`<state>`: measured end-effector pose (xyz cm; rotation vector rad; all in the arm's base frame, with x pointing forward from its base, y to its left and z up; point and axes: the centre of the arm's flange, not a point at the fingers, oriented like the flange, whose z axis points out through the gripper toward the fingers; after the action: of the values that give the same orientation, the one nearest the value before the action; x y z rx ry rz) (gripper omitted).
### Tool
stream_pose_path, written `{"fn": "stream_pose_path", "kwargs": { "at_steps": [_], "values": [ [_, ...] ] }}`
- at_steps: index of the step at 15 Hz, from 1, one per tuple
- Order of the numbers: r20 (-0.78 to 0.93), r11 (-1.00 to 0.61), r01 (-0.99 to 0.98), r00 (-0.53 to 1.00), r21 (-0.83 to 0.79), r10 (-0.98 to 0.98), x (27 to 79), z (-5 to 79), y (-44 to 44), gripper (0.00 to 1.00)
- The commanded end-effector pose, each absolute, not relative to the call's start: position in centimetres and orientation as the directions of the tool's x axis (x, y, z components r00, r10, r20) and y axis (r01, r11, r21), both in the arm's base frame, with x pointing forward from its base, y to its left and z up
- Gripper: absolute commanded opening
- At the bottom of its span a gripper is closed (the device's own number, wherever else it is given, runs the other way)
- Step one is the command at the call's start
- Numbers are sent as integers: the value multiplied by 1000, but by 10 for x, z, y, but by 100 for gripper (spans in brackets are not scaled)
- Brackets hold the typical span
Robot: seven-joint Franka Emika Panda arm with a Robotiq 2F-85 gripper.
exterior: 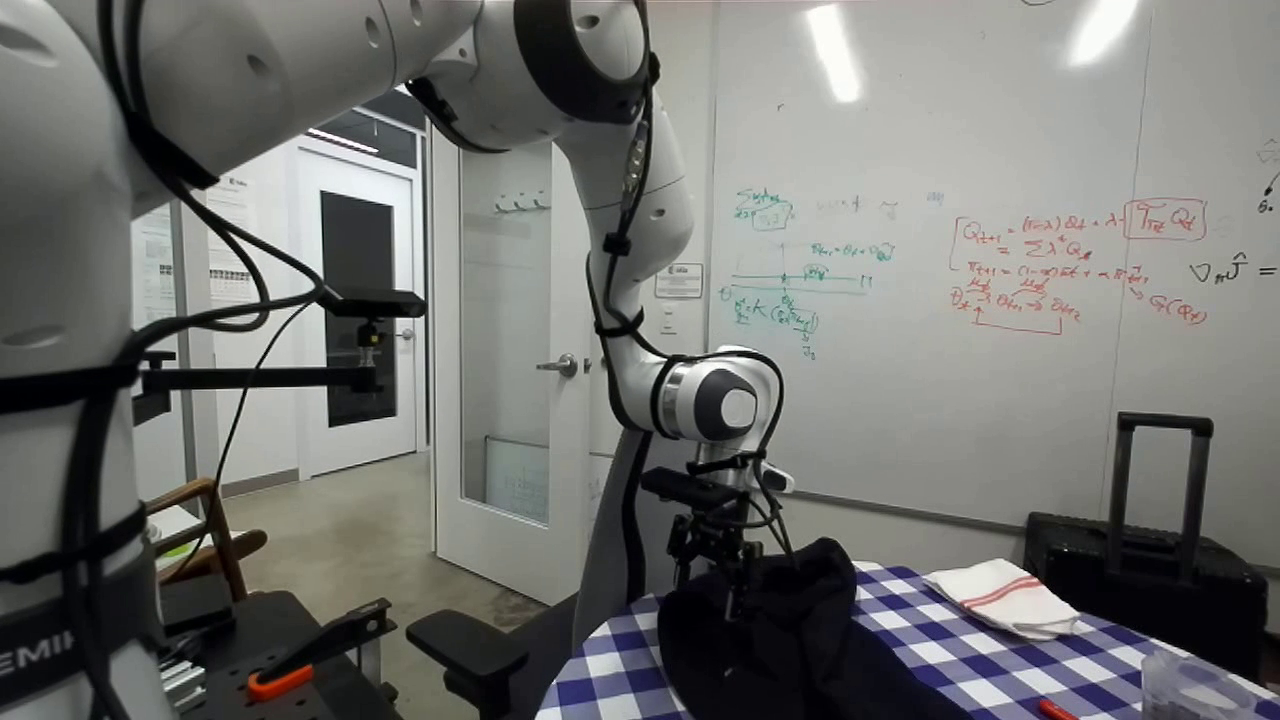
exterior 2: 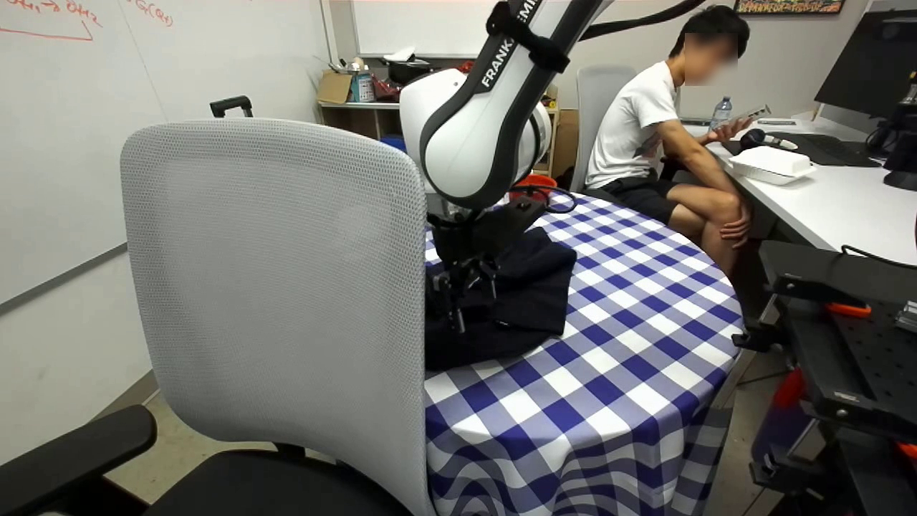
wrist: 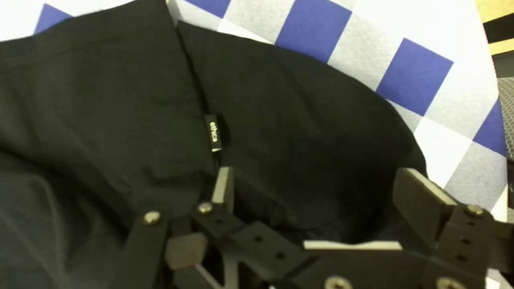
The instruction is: Put the black towel on the backrest of the chair
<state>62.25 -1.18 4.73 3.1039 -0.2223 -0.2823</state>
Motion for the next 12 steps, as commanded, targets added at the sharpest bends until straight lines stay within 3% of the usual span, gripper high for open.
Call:
{"fn": "stream_pose_path", "kwargs": {
  "at_steps": [1,12],
  "values": [
    [-161,-987,-145,978,-68,-132,622,35,-6,100],
    [-32,-980,-143,990,-140,-140,634,-1,5,99]
  ]
}}
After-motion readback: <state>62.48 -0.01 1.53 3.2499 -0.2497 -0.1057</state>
